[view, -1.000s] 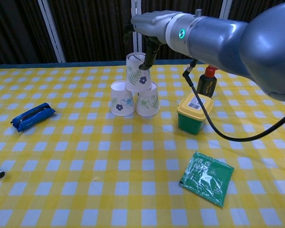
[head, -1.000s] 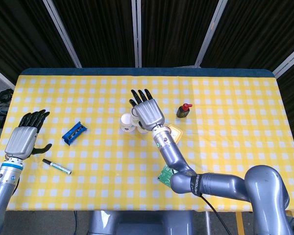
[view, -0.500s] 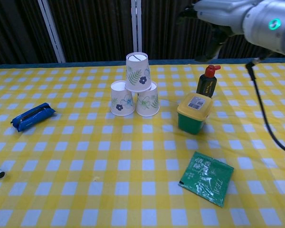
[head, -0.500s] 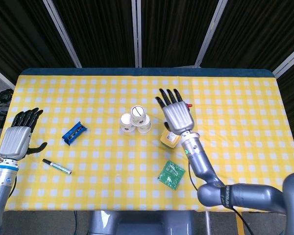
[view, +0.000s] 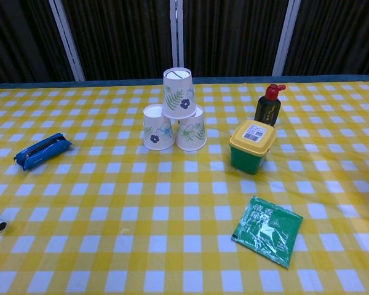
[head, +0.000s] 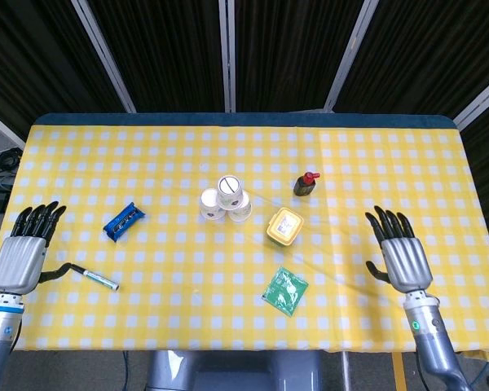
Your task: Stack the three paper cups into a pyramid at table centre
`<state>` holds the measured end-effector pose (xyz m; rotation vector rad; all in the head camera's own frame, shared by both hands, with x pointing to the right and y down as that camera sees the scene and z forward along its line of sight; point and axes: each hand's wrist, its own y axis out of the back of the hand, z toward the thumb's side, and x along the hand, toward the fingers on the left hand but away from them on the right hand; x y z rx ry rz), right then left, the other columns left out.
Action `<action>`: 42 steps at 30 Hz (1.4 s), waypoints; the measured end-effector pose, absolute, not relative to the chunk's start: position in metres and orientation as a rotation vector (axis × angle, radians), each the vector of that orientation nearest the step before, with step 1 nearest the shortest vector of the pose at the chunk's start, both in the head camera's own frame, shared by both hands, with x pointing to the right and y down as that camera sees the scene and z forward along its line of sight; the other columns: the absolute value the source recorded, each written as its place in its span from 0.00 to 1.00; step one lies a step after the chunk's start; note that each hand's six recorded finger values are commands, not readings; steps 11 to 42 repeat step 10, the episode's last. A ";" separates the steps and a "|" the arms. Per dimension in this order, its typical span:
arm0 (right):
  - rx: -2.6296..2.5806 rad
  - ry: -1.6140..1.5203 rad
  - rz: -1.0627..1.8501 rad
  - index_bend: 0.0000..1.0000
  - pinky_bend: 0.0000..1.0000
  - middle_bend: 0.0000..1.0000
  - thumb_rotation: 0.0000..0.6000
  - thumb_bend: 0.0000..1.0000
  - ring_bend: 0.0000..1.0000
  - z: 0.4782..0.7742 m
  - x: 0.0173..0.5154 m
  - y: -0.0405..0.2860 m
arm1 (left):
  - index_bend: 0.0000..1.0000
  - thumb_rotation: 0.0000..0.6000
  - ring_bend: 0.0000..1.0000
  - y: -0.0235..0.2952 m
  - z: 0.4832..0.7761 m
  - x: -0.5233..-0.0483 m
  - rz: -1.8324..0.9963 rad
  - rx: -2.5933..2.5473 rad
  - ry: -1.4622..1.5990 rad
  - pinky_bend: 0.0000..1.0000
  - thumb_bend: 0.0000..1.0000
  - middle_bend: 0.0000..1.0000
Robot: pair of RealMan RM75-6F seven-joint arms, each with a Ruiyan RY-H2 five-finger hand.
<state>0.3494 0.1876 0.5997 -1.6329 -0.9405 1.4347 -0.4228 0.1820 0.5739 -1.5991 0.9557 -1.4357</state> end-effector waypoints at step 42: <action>-1.594 -0.965 1.415 0.00 0.00 0.00 1.00 0.15 0.00 0.576 0.383 0.228 | 0.00 1.00 0.00 0.204 0.567 -0.430 -1.421 -1.563 0.974 0.00 0.13 0.00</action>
